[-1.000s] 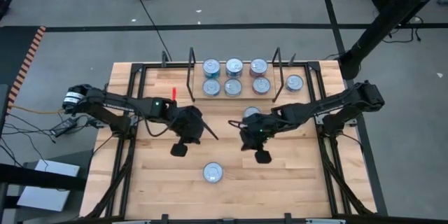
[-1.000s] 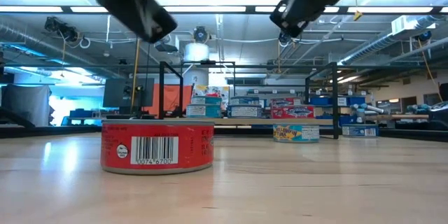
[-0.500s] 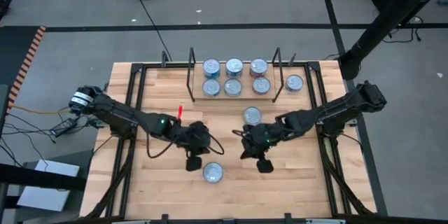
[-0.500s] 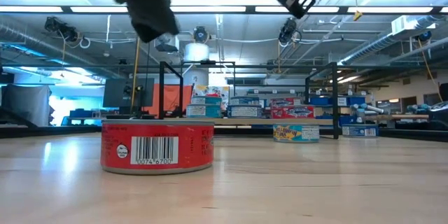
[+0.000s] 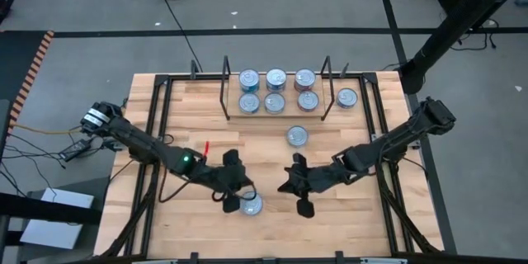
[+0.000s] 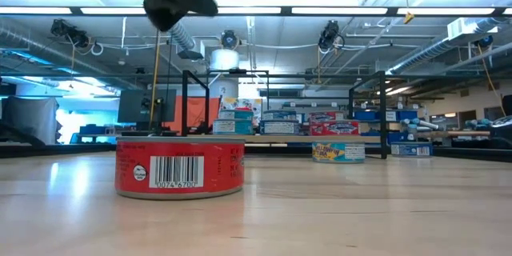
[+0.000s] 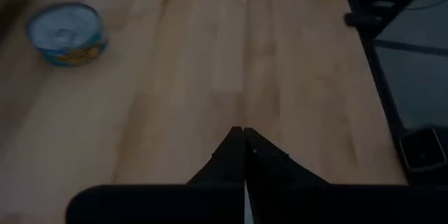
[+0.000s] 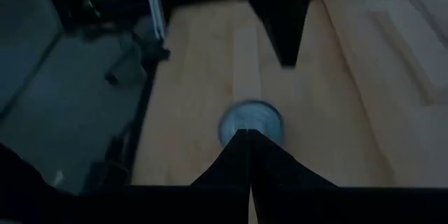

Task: Stack canned seafood by type on shelf
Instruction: Stack the red tuna can on top of the red tuna can on the shelf

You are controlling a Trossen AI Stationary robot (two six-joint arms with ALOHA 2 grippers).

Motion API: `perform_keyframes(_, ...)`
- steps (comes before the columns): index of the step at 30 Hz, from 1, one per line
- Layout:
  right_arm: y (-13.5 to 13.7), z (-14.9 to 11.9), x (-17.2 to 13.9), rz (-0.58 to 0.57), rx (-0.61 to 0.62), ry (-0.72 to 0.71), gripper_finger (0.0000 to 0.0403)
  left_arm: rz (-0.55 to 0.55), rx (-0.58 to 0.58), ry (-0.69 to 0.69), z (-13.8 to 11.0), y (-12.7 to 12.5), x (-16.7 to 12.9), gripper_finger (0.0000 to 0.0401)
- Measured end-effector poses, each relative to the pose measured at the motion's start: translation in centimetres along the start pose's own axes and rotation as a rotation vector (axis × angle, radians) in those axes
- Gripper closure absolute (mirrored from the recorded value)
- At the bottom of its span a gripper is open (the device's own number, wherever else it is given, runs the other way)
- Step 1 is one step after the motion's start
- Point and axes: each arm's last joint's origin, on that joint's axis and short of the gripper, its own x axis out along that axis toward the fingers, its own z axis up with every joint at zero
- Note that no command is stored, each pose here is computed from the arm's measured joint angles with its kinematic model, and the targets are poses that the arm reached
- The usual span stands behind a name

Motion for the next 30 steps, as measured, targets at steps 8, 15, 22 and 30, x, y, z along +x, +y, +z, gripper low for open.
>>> perform_keyframes(8,1.4,-0.9,2.9,0.0,0.119,-0.081,0.0394,-0.056,-0.023,-0.024,-3.3,-1.0,0.5,0.0401)
perform_keyframes(15,1.6,-3.0,6.5,-0.006,0.207,-0.059,0.0394,0.061,-0.086,-0.024,-5.4,-0.2,0.8,0.0401)
perform_keyframes(22,1.7,-5.2,9.3,-0.014,0.268,-0.027,0.0393,0.139,-0.126,-0.085,-8.3,-0.8,0.3,0.0401)
perform_keyframes(30,0.8,-7.7,11.8,-0.075,0.315,0.042,0.0393,0.114,-0.213,-0.131,-10.9,0.2,0.8,0.0401)
